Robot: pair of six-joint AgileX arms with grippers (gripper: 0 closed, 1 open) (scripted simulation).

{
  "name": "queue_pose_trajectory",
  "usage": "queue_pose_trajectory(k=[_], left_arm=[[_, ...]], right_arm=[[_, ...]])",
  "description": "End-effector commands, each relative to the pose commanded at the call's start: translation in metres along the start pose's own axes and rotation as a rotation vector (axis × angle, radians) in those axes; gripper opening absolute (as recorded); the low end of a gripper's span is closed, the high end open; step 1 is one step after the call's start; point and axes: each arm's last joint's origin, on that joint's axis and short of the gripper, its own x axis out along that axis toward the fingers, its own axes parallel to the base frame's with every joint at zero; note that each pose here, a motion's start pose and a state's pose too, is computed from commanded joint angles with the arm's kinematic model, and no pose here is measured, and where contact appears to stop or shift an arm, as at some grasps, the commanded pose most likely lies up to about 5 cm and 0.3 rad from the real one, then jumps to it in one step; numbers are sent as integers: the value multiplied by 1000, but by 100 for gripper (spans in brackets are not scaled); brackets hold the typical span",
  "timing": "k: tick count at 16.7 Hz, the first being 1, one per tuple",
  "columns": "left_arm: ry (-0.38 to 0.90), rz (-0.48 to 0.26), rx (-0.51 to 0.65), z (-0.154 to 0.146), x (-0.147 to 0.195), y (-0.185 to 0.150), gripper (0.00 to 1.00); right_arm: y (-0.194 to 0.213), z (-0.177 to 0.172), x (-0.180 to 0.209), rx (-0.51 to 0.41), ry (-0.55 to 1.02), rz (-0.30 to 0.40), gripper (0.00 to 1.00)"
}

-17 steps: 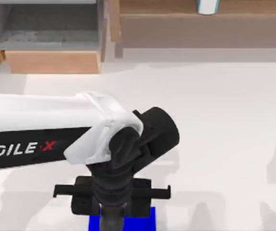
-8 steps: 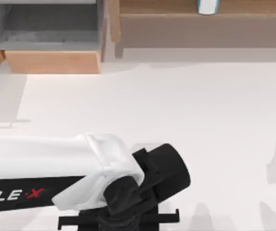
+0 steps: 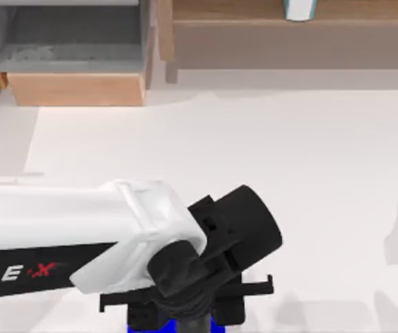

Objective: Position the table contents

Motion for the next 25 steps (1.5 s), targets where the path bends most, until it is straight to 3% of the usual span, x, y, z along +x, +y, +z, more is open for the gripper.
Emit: queue_pose_trajectory(k=[6,12,19,25], left_arm=[[-133,-134,-44,17,-18,-21,0],[-146,-175,-25,11,-24,-30,0],[-77,-108,-11,0,-13,-21,0],[61,40,23,-12,11,5,0]], right_arm=[[0,0,0,0,0,0,100],[0,0,0,0,0,0,100],[0,0,0,0,0,0,100],[0,0,0,0,0,0,100]])
